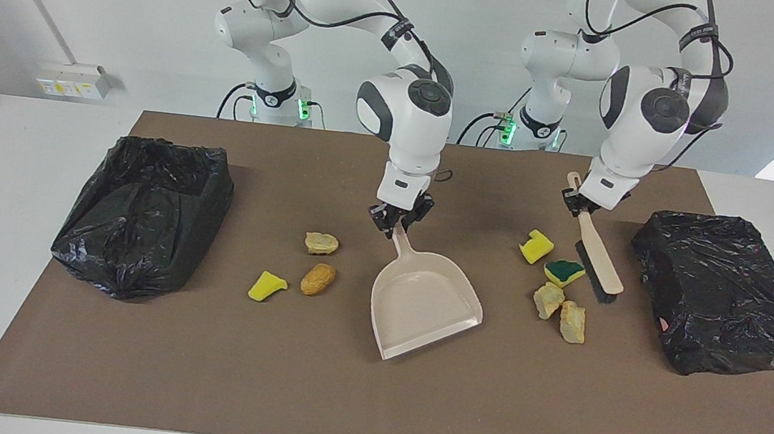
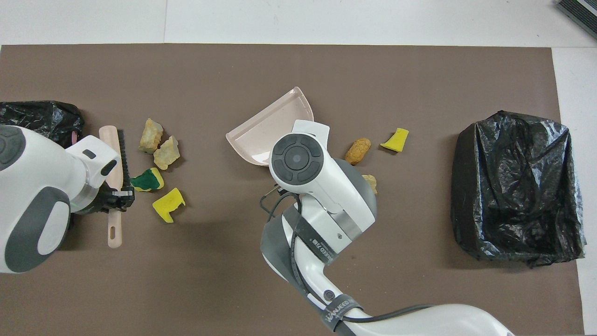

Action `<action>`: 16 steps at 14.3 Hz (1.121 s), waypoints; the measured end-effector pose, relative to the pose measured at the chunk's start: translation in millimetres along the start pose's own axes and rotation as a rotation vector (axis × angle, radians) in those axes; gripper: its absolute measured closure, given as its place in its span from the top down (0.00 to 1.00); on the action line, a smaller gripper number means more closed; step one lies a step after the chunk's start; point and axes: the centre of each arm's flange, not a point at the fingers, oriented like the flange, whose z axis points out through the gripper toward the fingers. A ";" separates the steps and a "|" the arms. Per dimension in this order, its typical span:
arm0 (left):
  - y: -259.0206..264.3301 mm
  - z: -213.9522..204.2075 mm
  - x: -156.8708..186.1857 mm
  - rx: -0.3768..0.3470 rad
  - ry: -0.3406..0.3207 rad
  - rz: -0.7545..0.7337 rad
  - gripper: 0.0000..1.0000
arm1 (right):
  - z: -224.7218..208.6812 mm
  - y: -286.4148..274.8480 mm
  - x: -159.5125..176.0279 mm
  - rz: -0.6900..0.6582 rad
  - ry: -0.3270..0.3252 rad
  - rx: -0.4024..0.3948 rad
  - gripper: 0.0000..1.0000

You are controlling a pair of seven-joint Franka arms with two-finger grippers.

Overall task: Sweep and dump trash in bin
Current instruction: 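Sweep sponge pieces into the dustpan with the left gripper's brush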

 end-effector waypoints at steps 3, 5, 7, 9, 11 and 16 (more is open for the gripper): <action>-26.3 -0.6 14.4 -0.020 0.040 -0.018 0.26 | -0.2 11.0 -6.3 -0.301 -0.037 0.015 0.31; -44.9 5.5 20.2 -0.023 0.034 0.015 0.26 | 3.2 12.2 -10.8 -0.505 -0.064 0.047 0.31; -62.6 20.0 23.9 -0.024 0.014 0.074 0.26 | 7.6 19.6 -16.8 -0.604 -0.097 0.087 0.31; -65.7 48.9 24.7 -0.026 -0.001 0.100 0.26 | 9.4 24.1 -20.1 -0.672 -0.096 0.095 0.31; -58.4 77.7 15.2 -0.023 -0.035 0.117 0.26 | 13.5 25.5 -23.1 -0.721 -0.079 0.093 0.31; -10.9 102.8 -19.8 0.001 -0.080 0.114 0.26 | 44.4 26.9 -34.3 -0.782 -0.036 0.082 0.31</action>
